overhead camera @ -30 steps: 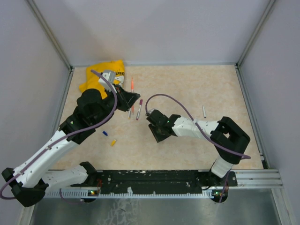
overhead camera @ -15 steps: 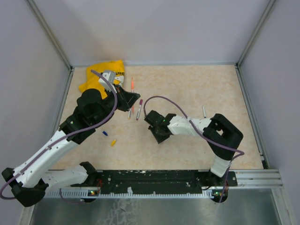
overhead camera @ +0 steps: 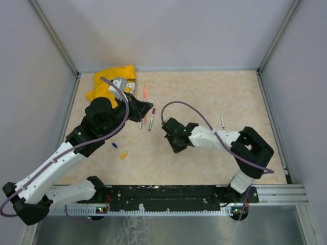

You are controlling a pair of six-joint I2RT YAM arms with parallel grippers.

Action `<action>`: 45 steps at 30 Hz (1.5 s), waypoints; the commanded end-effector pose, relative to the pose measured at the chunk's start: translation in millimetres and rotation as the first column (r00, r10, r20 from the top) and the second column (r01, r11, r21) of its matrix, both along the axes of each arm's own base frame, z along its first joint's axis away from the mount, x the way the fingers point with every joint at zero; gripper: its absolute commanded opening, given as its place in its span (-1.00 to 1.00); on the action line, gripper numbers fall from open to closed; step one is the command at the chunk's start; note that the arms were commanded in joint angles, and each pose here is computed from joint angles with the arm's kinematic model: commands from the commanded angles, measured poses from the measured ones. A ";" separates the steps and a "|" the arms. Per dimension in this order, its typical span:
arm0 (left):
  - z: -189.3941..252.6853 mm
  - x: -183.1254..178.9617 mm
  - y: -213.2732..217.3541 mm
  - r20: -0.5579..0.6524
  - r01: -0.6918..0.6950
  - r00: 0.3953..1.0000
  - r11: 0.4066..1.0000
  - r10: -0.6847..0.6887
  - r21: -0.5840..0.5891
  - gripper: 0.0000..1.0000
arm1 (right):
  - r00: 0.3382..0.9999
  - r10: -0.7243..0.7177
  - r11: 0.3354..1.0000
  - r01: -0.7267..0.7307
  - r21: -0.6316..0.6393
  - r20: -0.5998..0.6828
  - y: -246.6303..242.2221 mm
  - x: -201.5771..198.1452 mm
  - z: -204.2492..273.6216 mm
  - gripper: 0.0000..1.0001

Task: Insert the pens into the pen caps
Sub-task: Insert the pen cap onto the pen.

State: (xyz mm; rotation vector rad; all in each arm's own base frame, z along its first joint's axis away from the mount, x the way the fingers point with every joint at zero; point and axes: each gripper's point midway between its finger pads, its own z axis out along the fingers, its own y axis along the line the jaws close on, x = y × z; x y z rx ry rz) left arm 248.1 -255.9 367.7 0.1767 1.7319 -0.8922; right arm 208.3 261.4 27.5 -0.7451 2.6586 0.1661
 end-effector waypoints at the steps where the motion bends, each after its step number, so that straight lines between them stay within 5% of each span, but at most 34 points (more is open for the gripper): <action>1: -6.9 4.0 -5.5 0.028 0.015 0.999 1.000 -0.015 0.011 -1.00 | 0.983 -0.131 0.971 0.101 0.217 0.131 -3.5 25.9 62.5 -1.00; 11: -13.1 5.2 -24.7 0.055 0.096 0.994 0.995 -0.098 0.026 -1.00 | 0.844 -0.335 0.750 -0.032 0.661 0.420 -24.5 48.7 200.1 -1.00; 17: -6.8 0.1 -29.8 0.144 0.149 0.978 0.989 -0.151 0.027 -1.00 | 0.727 -0.438 0.578 -0.222 0.786 0.528 -31.6 39.0 272.5 -1.00; 33: 3.0 -28.8 -47.0 0.351 0.342 0.873 0.938 -0.339 0.056 -1.00 | 0.533 -0.649 0.272 -0.505 0.819 0.544 -55.0 15.9 386.1 -1.00; 45: 1.7 -49.5 -64.8 0.404 0.490 0.779 0.868 -0.480 0.086 -1.00 | 0.536 -0.708 0.075 -0.589 0.805 0.459 -53.0 10.5 434.2 -1.00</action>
